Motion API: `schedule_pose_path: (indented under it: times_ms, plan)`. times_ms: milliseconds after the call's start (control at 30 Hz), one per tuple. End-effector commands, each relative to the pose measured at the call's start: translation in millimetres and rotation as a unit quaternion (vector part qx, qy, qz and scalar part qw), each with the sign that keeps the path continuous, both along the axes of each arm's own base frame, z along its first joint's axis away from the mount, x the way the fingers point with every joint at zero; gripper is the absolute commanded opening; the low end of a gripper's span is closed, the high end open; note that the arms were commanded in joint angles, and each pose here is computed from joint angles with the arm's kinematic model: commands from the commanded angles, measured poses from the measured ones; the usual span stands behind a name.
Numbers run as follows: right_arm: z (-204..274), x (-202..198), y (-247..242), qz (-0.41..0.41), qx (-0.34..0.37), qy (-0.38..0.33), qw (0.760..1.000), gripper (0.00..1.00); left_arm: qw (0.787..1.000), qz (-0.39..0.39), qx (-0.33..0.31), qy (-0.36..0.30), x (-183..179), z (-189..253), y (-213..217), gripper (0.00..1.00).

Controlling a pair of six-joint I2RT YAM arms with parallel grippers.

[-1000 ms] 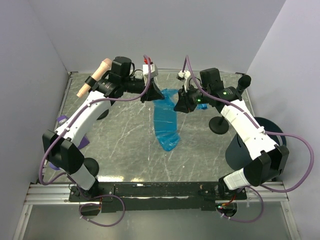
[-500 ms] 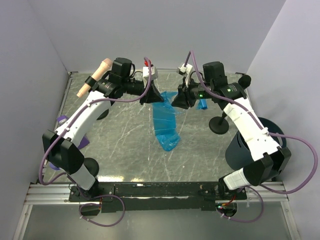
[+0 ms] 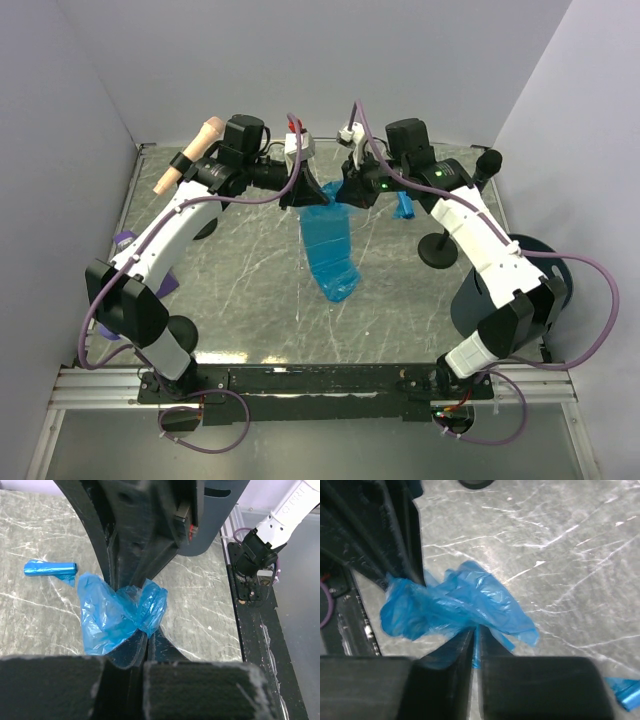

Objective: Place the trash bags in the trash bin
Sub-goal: Unfold the trash bag at the center of the board.

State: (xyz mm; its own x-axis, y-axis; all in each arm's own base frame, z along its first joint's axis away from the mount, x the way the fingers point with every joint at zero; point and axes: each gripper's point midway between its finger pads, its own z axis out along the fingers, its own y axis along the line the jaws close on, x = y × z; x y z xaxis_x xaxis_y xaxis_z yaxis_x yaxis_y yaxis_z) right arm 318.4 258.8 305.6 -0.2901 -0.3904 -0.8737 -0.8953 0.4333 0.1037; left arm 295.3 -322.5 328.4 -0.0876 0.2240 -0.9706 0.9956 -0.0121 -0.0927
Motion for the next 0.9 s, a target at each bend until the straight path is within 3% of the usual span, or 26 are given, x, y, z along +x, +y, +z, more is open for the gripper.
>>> schedule_pose_path:
  times_ms: [0, 367, 500, 600, 667, 867]
  plan:
    - [24.5, 17.3, -0.7, -0.028, 0.002, -0.053, 0.998, 0.0, 1.0, -0.008, -0.011, -0.022, -2.2, 16.1, 1.7, 0.01]
    - [15.1, 12.2, -38.5, -0.076, -0.018, -0.049, 0.996, 0.0, 0.996, 0.09, 0.019, -0.022, 26.3, 1.1, 29.6, 0.02]
    - [12.4, 0.7, -34.3, -0.043, -0.01, -0.037, 0.998, 0.0, 0.998, 0.067, 0.008, -0.013, 19.7, 3.8, 31.0, 0.02]
    - [8.5, -0.4, -24.7, -0.029, 0.003, -0.017, 0.999, 0.28, 1.0, 0.023, -0.01, -0.004, 6.7, 6.4, 26.4, 0.04]
    - [9.8, 0.3, -17.0, -0.018, 0.009, -0.012, 1.0, 0.38, 1.0, 0.003, -0.021, 0.006, 0.9, 9.6, 23.8, 0.07]
    - [10.8, 9.6, 1.4, -0.003, 0.017, -0.006, 1.0, 0.43, 0.999, -0.023, -0.031, 0.013, -2.2, 13.2, 20.4, 0.11]
